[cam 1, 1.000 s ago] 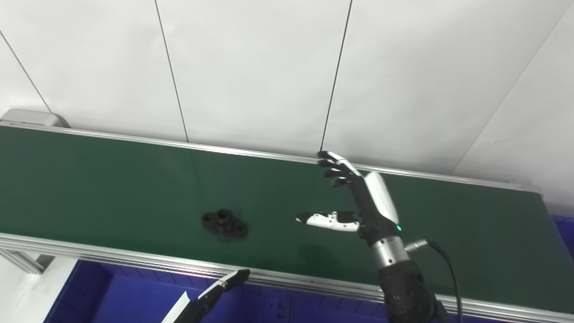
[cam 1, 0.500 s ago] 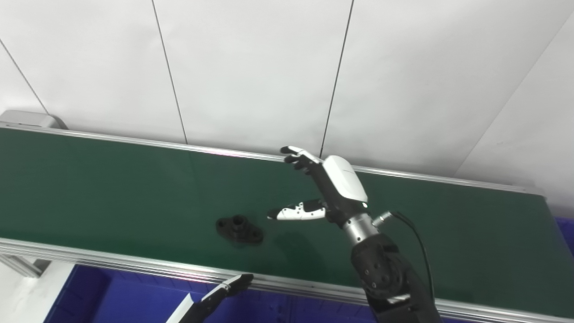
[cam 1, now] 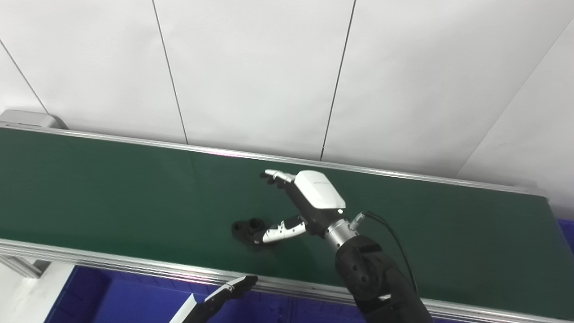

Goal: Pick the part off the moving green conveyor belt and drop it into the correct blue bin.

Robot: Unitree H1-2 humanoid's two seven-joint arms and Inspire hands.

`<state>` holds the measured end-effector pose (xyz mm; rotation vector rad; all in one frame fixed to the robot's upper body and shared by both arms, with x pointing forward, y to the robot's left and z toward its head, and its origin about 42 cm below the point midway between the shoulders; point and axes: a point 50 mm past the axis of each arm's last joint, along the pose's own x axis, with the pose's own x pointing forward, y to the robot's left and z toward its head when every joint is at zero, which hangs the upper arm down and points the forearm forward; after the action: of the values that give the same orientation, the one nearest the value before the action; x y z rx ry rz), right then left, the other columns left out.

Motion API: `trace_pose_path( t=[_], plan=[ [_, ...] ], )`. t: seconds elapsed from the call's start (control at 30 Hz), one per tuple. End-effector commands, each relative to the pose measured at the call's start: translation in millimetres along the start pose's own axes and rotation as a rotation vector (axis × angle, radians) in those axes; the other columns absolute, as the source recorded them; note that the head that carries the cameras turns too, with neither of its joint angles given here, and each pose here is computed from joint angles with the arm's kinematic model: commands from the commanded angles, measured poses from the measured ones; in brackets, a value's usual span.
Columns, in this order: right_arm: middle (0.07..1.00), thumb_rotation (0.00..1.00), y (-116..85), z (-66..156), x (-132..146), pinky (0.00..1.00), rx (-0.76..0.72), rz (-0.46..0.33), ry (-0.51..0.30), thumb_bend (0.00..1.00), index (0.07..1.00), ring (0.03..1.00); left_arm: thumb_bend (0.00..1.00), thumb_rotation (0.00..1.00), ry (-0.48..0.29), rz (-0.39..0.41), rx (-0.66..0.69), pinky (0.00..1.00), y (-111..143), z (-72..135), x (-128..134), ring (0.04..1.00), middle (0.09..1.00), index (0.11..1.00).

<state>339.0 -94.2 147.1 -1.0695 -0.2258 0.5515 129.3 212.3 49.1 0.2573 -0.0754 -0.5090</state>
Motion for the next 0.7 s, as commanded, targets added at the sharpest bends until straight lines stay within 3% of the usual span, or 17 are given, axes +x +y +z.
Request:
trace_pose_path(
  t=[0.0, 0.67],
  plan=[
    [0.808, 0.40, -10, 3, 2, 0.75, -0.018, -0.021, -0.011, 0.83, 0.854, 0.779, 0.84, 0.40, -0.054, 0.007, 0.001, 0.86, 2, 9, 1, 0.876, 0.886, 0.876],
    [0.800, 0.36, 14, -33, -31, 0.75, -0.082, 0.077, 0.038, 0.82, 0.839, 0.772, 0.83, 0.40, -0.077, 0.007, 0.002, 0.86, -5, 15, 2, 0.880, 0.892, 0.878]
  ],
)
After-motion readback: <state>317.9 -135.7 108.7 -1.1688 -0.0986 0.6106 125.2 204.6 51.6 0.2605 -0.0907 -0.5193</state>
